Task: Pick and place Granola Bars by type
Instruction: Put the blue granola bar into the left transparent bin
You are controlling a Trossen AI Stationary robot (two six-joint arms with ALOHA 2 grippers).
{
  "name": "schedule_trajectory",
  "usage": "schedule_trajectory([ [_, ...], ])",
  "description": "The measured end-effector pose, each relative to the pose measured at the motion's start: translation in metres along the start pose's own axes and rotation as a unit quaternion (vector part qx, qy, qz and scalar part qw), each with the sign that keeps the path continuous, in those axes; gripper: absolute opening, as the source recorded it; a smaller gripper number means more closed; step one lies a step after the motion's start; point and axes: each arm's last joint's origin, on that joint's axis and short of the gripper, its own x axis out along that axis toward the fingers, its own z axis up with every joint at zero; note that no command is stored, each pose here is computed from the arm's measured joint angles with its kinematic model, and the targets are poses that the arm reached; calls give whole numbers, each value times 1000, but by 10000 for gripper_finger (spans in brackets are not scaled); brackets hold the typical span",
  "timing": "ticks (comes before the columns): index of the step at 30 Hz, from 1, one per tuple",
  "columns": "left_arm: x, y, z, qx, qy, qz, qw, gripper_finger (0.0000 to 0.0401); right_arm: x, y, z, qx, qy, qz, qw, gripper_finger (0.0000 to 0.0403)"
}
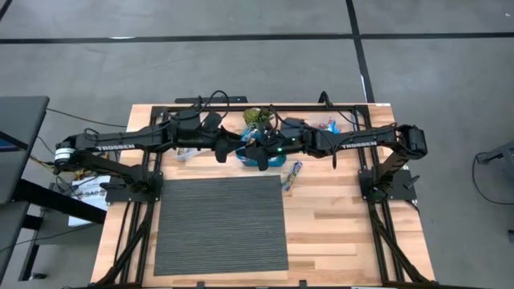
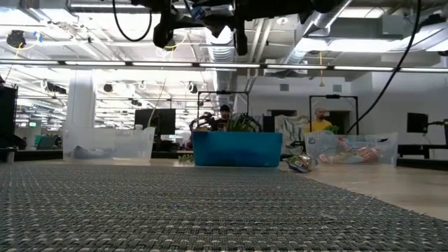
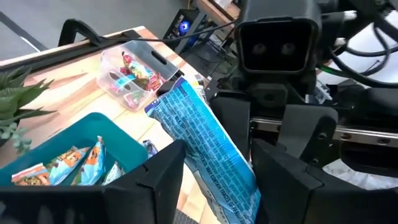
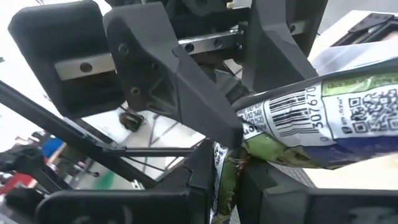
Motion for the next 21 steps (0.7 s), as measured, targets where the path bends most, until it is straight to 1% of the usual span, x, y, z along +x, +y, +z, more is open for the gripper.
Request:
schedule_trajectory([
  [6,0,4,0,-5,6,16,1000,181,2,7,-1,-18,17,-11,1000,15],
  [9,-1,7,1,-12,7,22,1000,181,2,9,-2,-26,9,-24,999,18],
  [14,-1,13,-2,-19,29,40,999,181,2,8,-4,-25,15,-34,999,32],
  [19,-1,14,-3,-21,34,45,998,181,3,10,-7,-37,17,-39,998,13],
  [21,-1,14,-2,-26,32,43,998,180,3,10,-7,-37,19,-39,998,12],
])
